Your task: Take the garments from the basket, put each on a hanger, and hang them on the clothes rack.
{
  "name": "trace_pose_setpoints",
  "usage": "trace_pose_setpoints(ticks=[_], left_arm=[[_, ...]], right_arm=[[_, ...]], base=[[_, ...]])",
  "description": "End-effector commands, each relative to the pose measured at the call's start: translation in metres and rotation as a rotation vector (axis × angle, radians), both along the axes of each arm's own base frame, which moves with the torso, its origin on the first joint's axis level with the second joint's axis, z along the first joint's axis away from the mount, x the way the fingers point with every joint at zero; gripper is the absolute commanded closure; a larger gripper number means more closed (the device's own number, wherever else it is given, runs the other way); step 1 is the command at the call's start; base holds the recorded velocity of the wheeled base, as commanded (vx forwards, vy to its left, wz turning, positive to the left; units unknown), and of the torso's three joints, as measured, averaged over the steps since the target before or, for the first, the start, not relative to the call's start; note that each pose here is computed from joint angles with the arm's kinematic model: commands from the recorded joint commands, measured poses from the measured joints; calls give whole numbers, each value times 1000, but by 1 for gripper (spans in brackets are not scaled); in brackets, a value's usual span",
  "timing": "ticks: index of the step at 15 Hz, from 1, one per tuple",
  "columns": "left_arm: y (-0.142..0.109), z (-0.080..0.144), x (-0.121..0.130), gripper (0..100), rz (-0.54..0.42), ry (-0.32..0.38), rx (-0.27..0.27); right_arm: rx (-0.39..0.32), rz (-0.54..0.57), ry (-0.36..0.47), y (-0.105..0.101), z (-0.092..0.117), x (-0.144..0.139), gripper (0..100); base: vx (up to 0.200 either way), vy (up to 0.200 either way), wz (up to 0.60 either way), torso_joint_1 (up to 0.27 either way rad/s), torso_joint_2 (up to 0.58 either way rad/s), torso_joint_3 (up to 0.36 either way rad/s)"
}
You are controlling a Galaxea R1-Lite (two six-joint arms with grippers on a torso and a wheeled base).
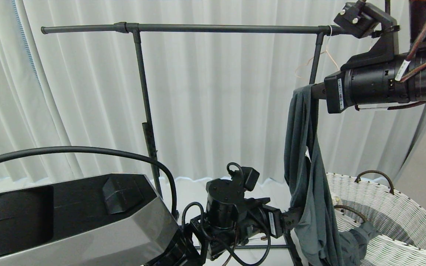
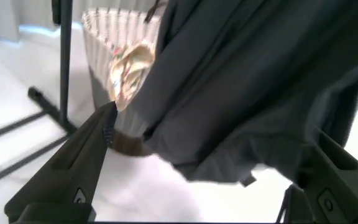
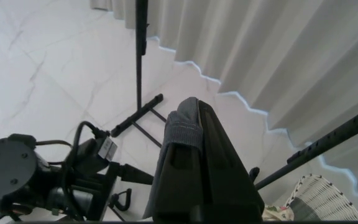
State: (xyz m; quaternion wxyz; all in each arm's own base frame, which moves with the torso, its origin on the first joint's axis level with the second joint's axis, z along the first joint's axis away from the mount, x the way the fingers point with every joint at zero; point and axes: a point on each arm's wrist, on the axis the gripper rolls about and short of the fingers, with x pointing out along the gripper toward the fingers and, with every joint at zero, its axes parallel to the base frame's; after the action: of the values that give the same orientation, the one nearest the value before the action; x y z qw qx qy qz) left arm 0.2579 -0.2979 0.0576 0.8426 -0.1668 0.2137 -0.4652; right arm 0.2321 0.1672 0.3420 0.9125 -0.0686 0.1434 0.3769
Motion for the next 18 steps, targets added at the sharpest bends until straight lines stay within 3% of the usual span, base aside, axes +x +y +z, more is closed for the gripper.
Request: trace_pose_setpoints(ticks=[1,4,5,8,10,12,15,18], left_arm=[[1,-6,1,0,3,10,10],[0,-4,1,0,6,6,8],[0,-4,1,100,11,2,5],[3,5,-5,100,118,-23,9],[11,15,-24,100,122,-23,15],[23,37,-43,100,109,-66,-39],[69,90,-79,100,93,-111,-147],[113,123,-110,100,90,-131,-178]], right_arm=[[-1,3,1,1,0,0,100],[-2,11,3,2,-1,-2,100],[-3,9,2,2,-1,-1,100],[-9,-18,0,1,-1,-1,100],[-11,-41,-1,0,-1,0,100],[-13,-43,2,0,-2,0,100],[-13,-41,0,0,-2,0,100],[-1,-20,-9,8,-3,2,100]], base=[[0,0,0,0,0,0],[0,0,0,0,0,0],[0,0,0,0,0,0],[0,0,0,0,0,0],[0,0,0,0,0,0],[0,0,0,0,0,0],[0,0,0,0,0,0],[0,0,0,0,0,0]])
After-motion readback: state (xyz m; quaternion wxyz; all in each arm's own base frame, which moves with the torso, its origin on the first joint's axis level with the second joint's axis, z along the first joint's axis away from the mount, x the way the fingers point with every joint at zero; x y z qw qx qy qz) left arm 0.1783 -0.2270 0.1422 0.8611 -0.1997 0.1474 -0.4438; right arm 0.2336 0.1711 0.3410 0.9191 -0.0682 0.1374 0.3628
